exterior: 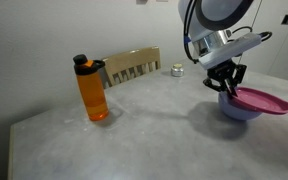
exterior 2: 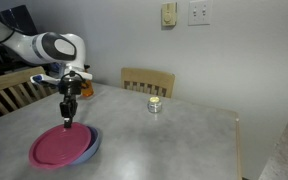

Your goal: Put the pink plate on the blue bowl, remove the pink plate and put it back on the the blue bowl

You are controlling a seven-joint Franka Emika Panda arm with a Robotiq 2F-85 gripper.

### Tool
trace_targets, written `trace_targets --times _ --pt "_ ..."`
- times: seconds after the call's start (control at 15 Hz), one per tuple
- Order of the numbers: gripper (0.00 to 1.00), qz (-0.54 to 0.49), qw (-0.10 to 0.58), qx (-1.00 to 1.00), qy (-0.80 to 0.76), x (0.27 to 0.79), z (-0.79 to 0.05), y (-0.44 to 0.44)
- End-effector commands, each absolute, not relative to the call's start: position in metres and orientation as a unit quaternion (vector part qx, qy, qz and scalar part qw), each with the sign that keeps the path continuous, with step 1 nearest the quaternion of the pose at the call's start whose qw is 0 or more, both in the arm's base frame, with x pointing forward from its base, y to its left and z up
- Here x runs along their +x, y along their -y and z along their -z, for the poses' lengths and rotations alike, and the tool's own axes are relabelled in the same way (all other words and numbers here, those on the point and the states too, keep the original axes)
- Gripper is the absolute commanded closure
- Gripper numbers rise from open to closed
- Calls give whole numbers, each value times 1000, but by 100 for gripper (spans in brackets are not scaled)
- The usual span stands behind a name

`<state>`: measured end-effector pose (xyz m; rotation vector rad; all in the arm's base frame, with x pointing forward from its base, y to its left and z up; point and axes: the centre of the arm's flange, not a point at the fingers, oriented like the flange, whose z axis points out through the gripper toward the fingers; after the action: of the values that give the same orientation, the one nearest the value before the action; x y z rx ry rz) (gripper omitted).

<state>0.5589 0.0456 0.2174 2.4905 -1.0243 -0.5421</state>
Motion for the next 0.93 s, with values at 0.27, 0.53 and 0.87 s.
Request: trace_targets --times 0.27,0.53,0.87 --pt "97 119 183 904 367 571 -230 -33" --pt "97 113 170 911 357 584 -228 -35" --pt "97 159 180 909 342 578 -223 -42"
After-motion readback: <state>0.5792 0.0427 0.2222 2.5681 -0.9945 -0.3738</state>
